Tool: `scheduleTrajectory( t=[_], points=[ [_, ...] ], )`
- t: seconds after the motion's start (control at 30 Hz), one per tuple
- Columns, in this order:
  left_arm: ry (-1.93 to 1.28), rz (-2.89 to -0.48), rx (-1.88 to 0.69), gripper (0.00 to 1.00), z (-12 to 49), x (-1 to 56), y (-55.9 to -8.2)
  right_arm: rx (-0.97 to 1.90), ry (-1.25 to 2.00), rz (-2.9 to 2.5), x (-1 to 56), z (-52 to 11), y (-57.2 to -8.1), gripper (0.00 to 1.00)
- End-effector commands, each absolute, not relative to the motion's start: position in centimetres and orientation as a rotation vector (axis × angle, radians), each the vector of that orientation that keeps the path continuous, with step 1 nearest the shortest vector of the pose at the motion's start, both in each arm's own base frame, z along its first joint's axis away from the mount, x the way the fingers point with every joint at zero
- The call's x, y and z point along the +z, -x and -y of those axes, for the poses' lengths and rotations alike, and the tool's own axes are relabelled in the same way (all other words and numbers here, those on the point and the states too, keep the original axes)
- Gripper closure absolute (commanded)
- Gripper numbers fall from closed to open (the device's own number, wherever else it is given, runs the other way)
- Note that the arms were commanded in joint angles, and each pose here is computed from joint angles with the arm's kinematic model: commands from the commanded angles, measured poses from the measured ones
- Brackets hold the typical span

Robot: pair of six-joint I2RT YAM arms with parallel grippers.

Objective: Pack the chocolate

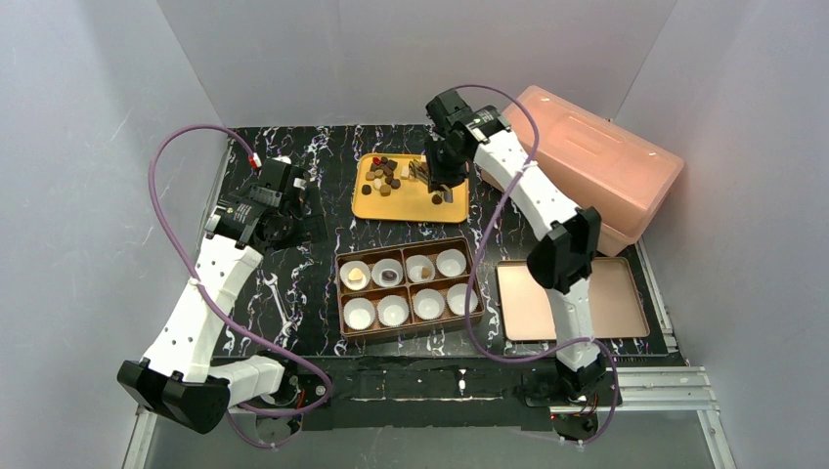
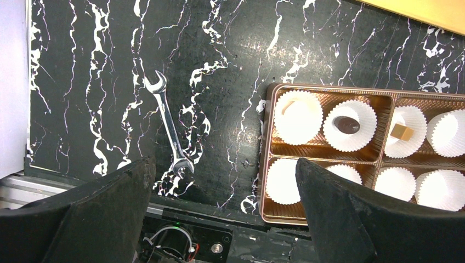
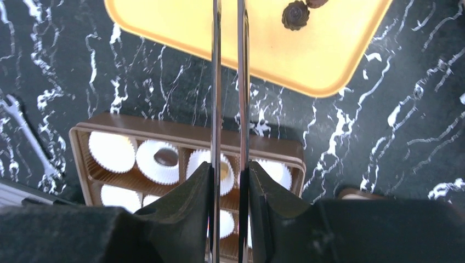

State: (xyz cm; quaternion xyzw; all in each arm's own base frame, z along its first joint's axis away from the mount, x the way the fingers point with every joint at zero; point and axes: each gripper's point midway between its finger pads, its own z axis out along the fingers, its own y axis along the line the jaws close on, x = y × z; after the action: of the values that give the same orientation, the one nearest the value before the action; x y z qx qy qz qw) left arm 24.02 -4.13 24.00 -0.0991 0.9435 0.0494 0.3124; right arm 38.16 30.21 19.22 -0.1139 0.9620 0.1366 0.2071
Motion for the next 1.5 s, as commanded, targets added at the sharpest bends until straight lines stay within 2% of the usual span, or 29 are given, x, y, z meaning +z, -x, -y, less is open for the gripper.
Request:
scheduleTrajectory(
  t=[0.0, 0.4, 0.87, 1.17, 1.47],
  points=[
    [0.282, -2.457, 0.109, 0.01, 3.9, 25.0, -23.7, 0.432, 0.314, -2.574, 24.8, -29.2, -35.7, 0.70],
    [0.282, -2.454, 0.084, 0.00, 4.3, 24.6, -24.1, 0.453, 0.363, -2.565, 27.3, -26.5, -28.4, 0.70],
    [0.279, -2.468, 0.093, 0.01, 4.3, 24.2, -24.0, 0.477, 0.342, -2.662, 24.5, -22.6, -20.3, 0.70],
    [0.285, -2.478, 0.081, 0.01, 4.5, 23.9, -24.0, 0.465, 0.334, -2.723, 22.4, -21.6, -18.1, 0.70],
    [0.285, -2.481, 0.079, 0.00, 4.6, 23.9, -24.0, 0.411, 0.318, -2.754, 20.5, -21.2, -18.0, 0.70]
  ],
)
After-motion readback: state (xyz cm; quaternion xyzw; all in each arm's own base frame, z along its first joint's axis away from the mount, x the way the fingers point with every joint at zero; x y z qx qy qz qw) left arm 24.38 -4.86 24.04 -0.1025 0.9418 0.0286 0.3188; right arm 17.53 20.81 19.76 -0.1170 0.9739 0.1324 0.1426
